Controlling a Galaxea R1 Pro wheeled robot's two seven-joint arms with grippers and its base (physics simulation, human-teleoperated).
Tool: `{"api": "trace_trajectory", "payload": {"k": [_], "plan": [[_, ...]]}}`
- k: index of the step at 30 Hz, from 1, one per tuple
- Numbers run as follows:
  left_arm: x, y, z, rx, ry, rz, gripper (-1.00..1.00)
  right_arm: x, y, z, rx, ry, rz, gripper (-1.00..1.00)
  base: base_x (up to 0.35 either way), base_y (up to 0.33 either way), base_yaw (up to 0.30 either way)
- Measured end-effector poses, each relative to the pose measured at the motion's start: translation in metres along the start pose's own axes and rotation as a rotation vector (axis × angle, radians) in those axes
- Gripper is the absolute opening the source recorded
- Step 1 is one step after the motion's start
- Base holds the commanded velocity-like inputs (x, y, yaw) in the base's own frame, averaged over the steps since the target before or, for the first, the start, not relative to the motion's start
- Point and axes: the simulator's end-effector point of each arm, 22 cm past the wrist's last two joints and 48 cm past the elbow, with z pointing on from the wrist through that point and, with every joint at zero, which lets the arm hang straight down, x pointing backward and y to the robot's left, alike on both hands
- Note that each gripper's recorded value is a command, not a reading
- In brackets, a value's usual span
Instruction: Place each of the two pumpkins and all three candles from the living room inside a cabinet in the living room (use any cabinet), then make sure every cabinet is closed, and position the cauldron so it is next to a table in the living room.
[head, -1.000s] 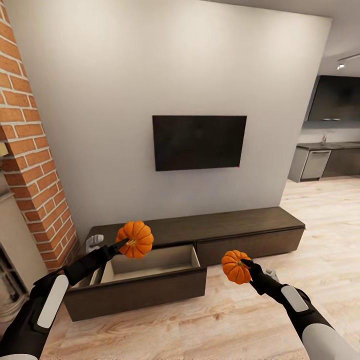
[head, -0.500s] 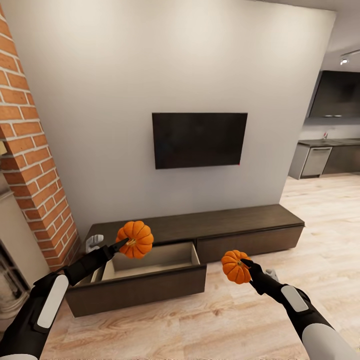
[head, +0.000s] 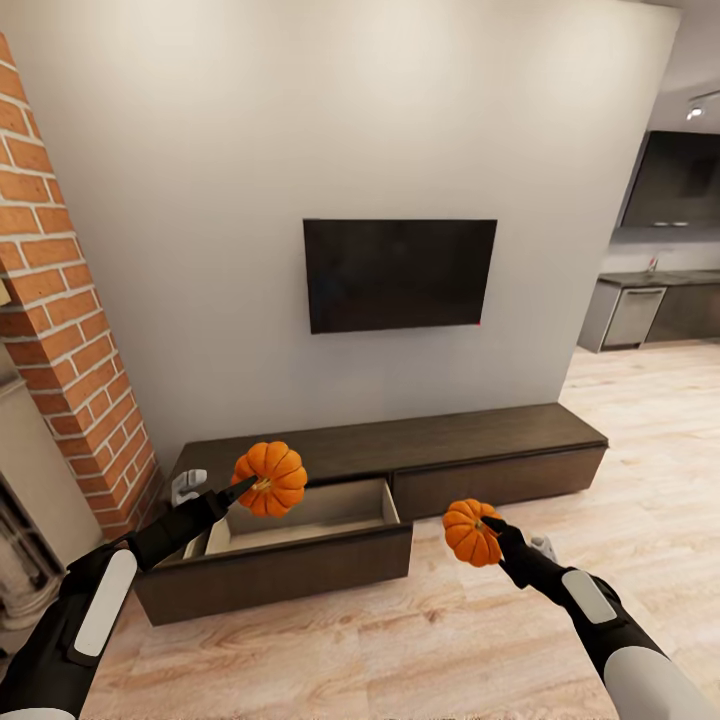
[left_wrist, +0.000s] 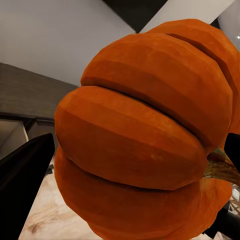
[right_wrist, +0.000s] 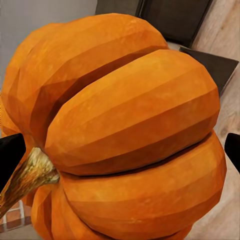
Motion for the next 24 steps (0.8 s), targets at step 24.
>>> {"api": "trace_trajectory", "payload": {"k": [24], "plan": [[0.001,0.002,0.000,-0.002,0.001,-0.005,-1.00,0.010,0.005,0.004,-0.004,0.025,-0.053,-1.00,0.000,0.000,0.012]]}}
